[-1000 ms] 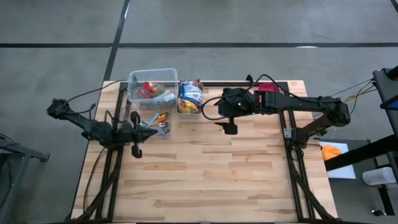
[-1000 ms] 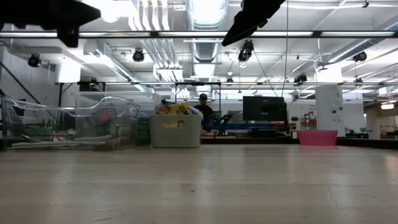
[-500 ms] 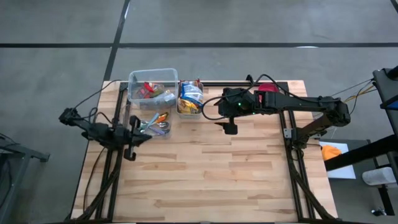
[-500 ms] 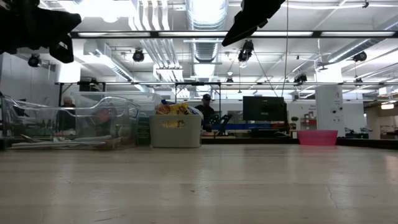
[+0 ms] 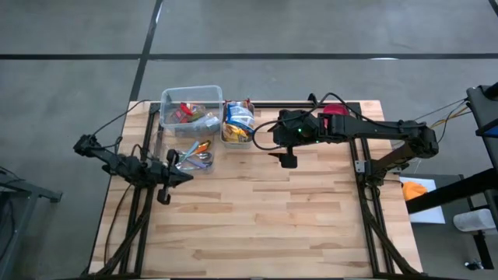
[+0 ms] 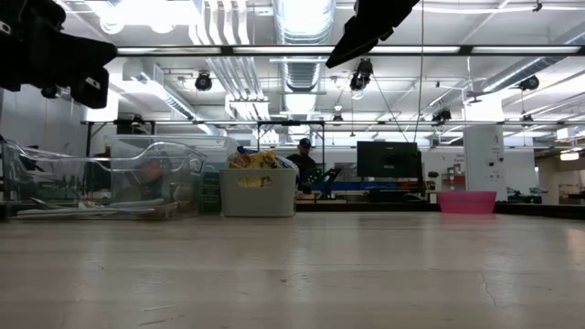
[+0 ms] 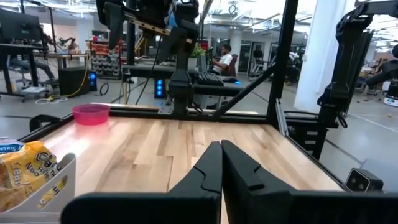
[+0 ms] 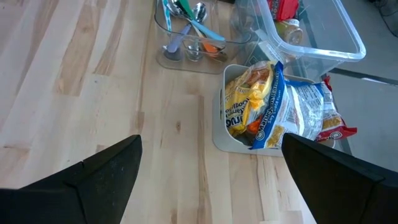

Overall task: Pick & Place Food Item
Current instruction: Return to Home Position

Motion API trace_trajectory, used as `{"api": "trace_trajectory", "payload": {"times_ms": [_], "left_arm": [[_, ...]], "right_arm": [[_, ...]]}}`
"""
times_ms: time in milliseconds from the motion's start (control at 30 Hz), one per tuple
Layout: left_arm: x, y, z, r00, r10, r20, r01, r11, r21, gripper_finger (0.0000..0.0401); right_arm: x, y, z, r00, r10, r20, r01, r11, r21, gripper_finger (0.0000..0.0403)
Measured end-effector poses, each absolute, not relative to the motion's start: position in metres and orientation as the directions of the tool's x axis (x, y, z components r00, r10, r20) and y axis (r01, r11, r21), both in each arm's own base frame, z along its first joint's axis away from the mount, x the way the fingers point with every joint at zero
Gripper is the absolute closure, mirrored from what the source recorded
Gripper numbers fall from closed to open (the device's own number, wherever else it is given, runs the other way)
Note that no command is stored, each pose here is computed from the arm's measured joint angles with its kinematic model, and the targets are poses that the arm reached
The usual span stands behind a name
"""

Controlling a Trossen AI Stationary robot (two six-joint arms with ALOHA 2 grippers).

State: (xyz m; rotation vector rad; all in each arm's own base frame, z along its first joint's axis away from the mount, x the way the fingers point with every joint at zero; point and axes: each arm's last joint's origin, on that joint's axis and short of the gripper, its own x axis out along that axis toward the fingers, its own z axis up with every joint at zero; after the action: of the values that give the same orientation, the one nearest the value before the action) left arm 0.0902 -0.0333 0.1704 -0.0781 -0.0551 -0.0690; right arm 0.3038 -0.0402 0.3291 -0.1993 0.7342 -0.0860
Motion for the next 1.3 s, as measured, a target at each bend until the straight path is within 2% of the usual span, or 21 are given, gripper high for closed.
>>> {"api": "trace_trajectory", "payload": {"times_ms": [633,733,800,867,967,1033,1100,1167,1300], "left_arm": [[0.09,-0.033,0.17,0.996,-0.065,0.057,0.069,0.995,-0.078,0.0401],[0.09,-0.033,0.17,0.996,-0.065,0.057,0.069,0.995,-0.078,0.0401],[0.09,-0.033,0.17,0.996,-0.065,0.057,0.069,0.995,-0.078,0.0401],[0.09,-0.033,0.17,0.996,-0.065,0.056,0.069,0.995,-0.077,0.0401],[0.09,-0.033,0.17,0.996,-0.065,0.055,0.069,0.995,-0.077,0.0401],[0.091,-0.033,0.17,0.996,-0.065,0.053,0.069,0.995,-0.076,0.0401],[0.091,-0.033,0.17,0.996,-0.065,0.053,0.069,0.995,-0.076,0.0401],[0.091,-0.034,0.169,0.997,-0.065,0.049,0.069,0.995,-0.074,0.0401],[0.091,-0.034,0.169,0.997,-0.065,0.046,0.069,0.995,-0.073,0.0401]], "right_arm": [[0.304,-0.04,0.329,0.74,-0.148,-0.656,0.007,0.977,-0.212,0.0018],[0.306,-0.04,0.33,0.764,-0.123,-0.633,0.104,0.992,-0.068,0.0018],[0.312,-0.04,0.33,0.796,-0.115,-0.595,0.123,0.992,-0.027,0.0018],[0.318,-0.04,0.329,0.843,-0.063,-0.534,0.075,0.997,0.001,0.0018],[0.323,-0.037,0.328,0.918,0.143,-0.37,-0.135,0.99,0.05,0.0018],[0.322,-0.034,0.325,0.914,0.31,-0.263,-0.302,0.951,0.071,0.0019],[0.314,-0.034,0.323,0.883,0.402,-0.244,-0.392,0.916,0.091,0.0019],[0.303,-0.037,0.317,0.88,0.384,-0.278,-0.358,0.923,0.143,0.0018],[0.273,-0.041,0.297,0.903,0.196,-0.382,-0.116,0.968,0.223,0.0019]]}}
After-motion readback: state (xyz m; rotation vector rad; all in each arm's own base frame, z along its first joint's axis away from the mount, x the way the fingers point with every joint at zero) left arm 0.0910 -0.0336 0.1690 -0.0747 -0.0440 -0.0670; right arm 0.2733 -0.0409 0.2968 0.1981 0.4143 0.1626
